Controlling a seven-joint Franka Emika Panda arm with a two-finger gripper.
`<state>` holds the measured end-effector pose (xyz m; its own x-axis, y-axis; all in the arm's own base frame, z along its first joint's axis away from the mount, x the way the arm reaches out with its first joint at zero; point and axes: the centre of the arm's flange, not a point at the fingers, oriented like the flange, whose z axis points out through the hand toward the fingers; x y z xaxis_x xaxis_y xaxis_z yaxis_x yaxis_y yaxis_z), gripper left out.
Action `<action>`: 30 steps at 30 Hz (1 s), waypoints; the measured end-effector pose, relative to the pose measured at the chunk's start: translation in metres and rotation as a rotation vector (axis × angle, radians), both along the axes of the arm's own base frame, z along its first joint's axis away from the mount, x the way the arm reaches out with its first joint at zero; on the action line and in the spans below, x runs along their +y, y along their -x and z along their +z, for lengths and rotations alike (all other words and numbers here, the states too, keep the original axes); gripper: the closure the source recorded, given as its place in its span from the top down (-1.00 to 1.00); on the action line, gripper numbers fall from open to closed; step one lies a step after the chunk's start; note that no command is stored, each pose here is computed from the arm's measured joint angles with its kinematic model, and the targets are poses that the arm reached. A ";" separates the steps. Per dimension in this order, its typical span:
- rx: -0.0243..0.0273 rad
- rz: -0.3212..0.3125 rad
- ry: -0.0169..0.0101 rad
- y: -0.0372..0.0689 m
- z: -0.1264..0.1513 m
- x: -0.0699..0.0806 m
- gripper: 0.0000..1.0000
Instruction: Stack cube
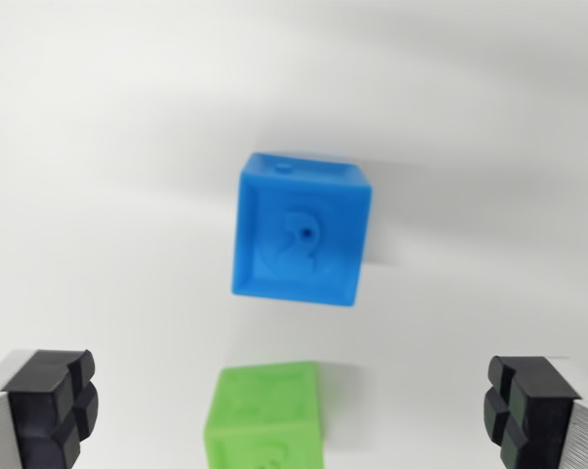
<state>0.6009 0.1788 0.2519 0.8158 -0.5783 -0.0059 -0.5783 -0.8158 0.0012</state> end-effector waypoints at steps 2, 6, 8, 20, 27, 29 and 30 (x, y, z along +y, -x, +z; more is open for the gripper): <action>-0.0001 0.001 -0.0003 0.000 -0.008 0.001 1.00; -0.0002 -0.002 0.0005 -0.001 -0.024 -0.001 1.00; 0.0001 -0.003 0.0005 -0.001 -0.034 -0.001 1.00; 0.0014 -0.003 0.0000 0.000 -0.082 -0.002 1.00; 0.0014 -0.003 0.0002 0.000 -0.106 -0.002 1.00; 0.0009 -0.003 0.0000 0.000 -0.111 -0.002 1.00; 0.0010 -0.003 0.0000 0.000 -0.113 -0.002 1.00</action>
<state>0.6006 0.1772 0.1390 0.8140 -0.5809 -0.0067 -0.5809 -0.8140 0.0018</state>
